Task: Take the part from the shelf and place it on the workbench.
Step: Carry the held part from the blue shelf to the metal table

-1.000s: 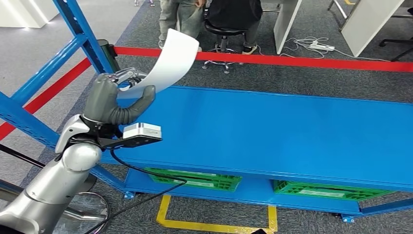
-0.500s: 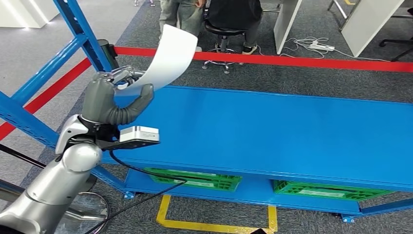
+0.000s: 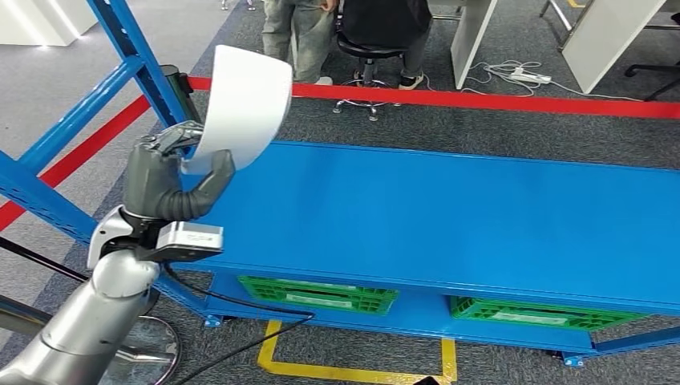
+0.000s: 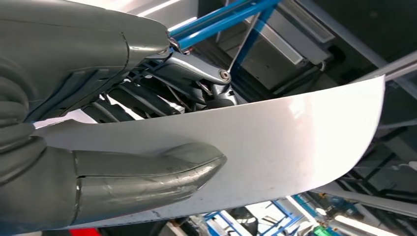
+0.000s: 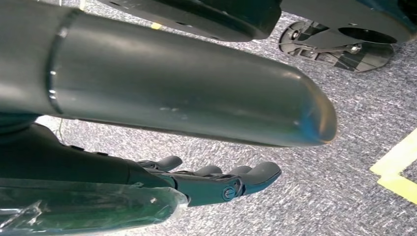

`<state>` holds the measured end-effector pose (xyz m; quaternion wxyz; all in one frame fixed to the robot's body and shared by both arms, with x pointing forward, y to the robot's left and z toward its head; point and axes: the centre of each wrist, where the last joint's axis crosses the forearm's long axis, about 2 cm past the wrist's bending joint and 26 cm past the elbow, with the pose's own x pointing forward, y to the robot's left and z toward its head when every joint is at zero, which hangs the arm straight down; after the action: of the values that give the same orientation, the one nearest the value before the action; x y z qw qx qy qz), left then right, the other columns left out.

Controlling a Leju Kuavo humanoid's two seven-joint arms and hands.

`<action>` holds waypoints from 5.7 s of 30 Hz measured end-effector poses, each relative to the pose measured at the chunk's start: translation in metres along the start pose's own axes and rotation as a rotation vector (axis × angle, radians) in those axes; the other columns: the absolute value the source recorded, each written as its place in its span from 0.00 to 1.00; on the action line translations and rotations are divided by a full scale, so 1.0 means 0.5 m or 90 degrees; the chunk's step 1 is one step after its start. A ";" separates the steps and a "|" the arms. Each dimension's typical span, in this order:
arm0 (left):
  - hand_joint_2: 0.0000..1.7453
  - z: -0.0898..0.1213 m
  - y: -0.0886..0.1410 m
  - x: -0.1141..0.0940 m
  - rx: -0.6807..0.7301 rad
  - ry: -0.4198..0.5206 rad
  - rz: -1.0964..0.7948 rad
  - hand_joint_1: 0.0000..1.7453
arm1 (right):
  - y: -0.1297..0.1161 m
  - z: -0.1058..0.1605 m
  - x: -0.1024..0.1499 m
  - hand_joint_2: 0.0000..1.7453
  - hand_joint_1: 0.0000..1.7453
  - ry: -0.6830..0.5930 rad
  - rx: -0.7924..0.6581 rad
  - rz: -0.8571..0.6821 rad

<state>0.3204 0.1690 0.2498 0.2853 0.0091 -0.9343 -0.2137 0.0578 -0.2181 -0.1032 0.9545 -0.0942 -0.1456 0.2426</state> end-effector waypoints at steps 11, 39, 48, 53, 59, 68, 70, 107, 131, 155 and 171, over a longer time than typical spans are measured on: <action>1.00 0.016 0.001 0.011 0.009 -0.020 0.012 1.00 | 0.002 0.001 -0.002 0.00 0.00 0.000 0.000 0.000; 1.00 0.040 -0.039 0.051 -0.067 -0.077 0.077 1.00 | -0.001 -0.001 0.004 0.00 0.00 -0.012 0.003 -0.004; 1.00 0.053 -0.063 0.061 -0.087 -0.077 0.095 1.00 | -0.001 -0.001 0.005 0.00 0.00 -0.015 0.000 -0.006; 1.00 0.055 -0.069 0.063 -0.089 -0.076 0.100 1.00 | -0.002 -0.001 0.006 0.00 0.00 -0.016 -0.001 -0.006; 1.00 0.061 -0.074 0.065 -0.093 -0.074 0.104 1.00 | -0.001 -0.001 0.005 0.00 0.00 -0.015 0.000 -0.006; 1.00 0.061 -0.075 0.066 -0.094 -0.074 0.105 1.00 | -0.002 -0.001 0.005 0.00 0.00 -0.015 -0.001 -0.006; 1.00 0.065 -0.077 0.066 -0.096 -0.071 0.107 1.00 | -0.002 -0.001 0.005 0.00 0.00 -0.015 -0.001 -0.006; 1.00 0.107 -0.107 0.078 -0.103 -0.069 0.118 1.00 | 0.002 0.001 0.001 0.00 0.00 -0.016 -0.005 -0.008; 1.00 0.114 -0.111 0.082 -0.096 -0.072 0.103 1.00 | -0.006 -0.001 0.001 0.00 0.00 -0.071 -0.031 -0.090; 1.00 0.128 -0.114 0.091 -0.099 -0.077 0.091 1.00 | -0.005 -0.001 0.005 0.00 0.00 -0.111 -0.044 -0.093; 1.00 0.133 -0.111 0.091 -0.104 -0.077 0.088 1.00 | 0.000 0.001 0.004 0.00 0.00 -0.121 -0.033 -0.100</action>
<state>0.2408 0.1388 0.2017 0.2426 -0.0916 -0.9275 -0.2693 0.0592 -0.2173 -0.1024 0.9498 -0.0836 -0.2485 0.1709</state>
